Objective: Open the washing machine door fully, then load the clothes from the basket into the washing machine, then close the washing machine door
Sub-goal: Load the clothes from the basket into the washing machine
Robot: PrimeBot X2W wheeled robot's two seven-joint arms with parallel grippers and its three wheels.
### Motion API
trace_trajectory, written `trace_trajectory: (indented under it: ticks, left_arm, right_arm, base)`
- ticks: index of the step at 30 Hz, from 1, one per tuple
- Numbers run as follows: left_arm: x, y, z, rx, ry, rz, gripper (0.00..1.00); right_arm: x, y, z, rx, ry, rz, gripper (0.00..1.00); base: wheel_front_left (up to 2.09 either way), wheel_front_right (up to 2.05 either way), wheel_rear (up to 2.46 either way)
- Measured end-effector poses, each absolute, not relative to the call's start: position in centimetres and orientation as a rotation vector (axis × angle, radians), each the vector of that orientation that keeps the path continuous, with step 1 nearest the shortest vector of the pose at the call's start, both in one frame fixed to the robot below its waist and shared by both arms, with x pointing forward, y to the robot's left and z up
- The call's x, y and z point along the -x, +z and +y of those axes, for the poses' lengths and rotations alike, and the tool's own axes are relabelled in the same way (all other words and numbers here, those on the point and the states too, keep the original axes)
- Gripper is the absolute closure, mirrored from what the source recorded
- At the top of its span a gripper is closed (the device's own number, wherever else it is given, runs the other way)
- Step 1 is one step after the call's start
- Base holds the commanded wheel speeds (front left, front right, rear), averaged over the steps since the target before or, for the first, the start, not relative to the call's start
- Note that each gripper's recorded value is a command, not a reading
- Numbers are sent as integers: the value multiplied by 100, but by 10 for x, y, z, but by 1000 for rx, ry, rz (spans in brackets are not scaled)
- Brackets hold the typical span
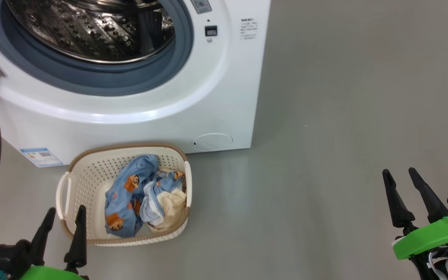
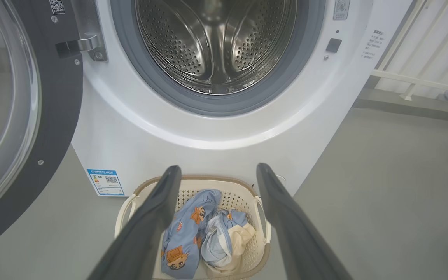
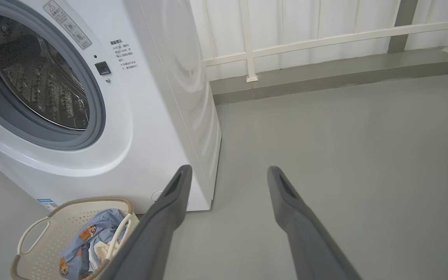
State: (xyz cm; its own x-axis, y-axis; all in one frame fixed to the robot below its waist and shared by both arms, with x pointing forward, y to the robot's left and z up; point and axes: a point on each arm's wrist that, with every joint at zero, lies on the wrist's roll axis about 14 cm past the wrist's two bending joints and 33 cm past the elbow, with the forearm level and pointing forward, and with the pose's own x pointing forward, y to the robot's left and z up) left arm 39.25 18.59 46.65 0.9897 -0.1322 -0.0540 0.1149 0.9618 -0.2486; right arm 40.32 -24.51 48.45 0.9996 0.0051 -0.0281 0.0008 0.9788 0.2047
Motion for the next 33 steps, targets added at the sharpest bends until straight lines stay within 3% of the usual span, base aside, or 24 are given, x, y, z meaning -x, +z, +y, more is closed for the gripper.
trace_trajectory:
  ticks: [12, 33]
  left_arm:
    - [-402, 472, 191, 252, -112, 47, 0]
    - [-401, 445, 178, 296, -109, 126, 0]
  right_arm:
    - [-404, 481, -241, -220, 2, 35, 0]
    - [-409, 469, -231, -242, 13, 61, 0]
  base:
    - [95, -136, 41]
    - [6, -6, 0]
